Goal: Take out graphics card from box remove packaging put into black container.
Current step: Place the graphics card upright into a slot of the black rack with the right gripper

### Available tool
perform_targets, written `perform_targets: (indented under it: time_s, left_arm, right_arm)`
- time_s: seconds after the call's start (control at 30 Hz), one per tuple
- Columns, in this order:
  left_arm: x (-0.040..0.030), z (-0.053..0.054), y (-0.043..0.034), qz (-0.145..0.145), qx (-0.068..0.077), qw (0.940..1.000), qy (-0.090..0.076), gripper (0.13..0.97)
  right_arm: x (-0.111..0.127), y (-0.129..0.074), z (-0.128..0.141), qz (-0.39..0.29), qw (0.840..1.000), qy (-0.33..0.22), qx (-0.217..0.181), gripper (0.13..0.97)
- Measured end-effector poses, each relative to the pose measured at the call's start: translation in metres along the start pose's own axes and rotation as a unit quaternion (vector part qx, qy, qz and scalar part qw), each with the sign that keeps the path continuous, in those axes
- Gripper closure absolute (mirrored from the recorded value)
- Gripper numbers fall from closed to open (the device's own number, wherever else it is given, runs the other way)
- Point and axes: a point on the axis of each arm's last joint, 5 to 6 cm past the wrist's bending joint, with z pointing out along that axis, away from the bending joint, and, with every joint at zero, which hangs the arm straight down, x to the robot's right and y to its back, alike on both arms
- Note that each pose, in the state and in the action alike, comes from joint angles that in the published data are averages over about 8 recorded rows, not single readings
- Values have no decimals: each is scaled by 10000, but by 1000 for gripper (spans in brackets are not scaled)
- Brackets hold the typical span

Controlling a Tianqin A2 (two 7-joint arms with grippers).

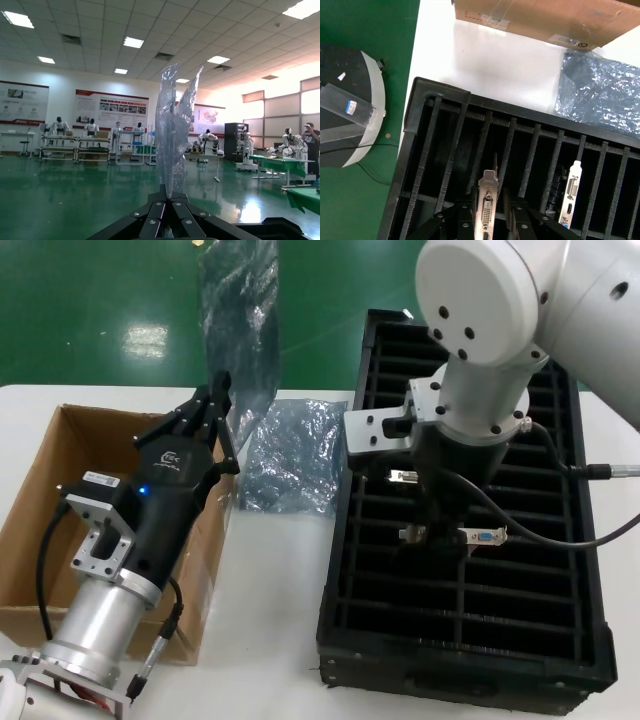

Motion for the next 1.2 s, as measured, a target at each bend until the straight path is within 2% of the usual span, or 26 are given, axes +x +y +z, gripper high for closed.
perform_targets:
  time_s: [0.27,0.53,0.67,0.93,0.97,1.2]
  left_arm:
    - [-18,-13,2,19,1,10000,-18,957]
    - [-39,-29,-7,28,15,10000,-36,957]
    - [-44,-35,-10,34,17,10000,-41,957]
    - [-56,-43,-24,15,10,10000,-50,957]
    - [-56,-43,-27,4,7,10000,-48,957]
    - [-38,-44,-59,-75,-13,10000,-23,957]
  right_arm:
    - [31,-53,-6,-84,9999,64,-109,800]
    - [69,-100,-46,-134,9994,271,-180,648]
    - [95,-121,-65,-128,9990,403,-174,648]
    - [129,-118,-126,31,9971,724,-213,439]
    - [128,-111,-136,66,9968,770,-221,439]
    - [83,-56,-151,366,9939,1029,-154,302]
